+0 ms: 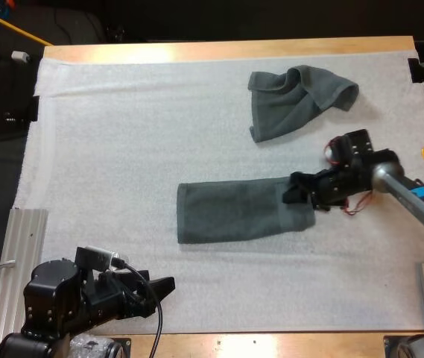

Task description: Pick towel from pile, fold and stack

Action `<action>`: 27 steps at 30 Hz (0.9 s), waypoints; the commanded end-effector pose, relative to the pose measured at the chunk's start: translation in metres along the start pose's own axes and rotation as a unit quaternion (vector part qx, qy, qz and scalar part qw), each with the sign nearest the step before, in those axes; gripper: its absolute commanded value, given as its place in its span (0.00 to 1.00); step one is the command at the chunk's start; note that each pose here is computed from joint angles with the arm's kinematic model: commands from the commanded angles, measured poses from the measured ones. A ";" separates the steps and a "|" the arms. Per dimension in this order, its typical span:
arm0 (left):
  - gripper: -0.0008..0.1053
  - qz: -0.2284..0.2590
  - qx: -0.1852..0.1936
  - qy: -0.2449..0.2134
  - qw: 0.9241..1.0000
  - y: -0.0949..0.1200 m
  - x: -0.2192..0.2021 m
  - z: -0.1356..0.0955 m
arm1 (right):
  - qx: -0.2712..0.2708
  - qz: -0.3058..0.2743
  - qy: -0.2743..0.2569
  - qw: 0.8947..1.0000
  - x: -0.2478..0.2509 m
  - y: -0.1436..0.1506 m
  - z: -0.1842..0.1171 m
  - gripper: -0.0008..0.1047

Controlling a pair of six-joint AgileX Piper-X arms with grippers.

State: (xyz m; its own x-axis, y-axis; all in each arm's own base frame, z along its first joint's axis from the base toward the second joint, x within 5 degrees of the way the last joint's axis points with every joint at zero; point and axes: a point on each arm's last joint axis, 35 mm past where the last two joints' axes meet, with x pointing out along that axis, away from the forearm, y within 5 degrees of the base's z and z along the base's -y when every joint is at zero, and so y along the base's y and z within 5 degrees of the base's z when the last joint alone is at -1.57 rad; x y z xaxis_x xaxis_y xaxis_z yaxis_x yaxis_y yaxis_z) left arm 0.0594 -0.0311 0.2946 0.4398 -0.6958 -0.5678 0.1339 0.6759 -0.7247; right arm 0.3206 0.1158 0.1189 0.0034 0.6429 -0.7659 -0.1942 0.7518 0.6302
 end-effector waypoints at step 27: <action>0.61 0.004 0.005 -0.005 1.000 -0.001 -0.002 0.000 | -0.158 -0.461 0.073 0.870 -0.107 0.059 -0.040 0.01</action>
State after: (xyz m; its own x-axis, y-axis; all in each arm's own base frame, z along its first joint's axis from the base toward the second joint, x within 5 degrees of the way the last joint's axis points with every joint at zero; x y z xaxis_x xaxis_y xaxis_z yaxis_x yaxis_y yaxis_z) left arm 0.0594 -0.0311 0.2946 0.4405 -0.6950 -0.5683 0.1358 0.6773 -0.7230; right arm 0.2708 0.0884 0.2251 0.1690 -0.2115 -0.9627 -0.4285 0.8638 -0.2649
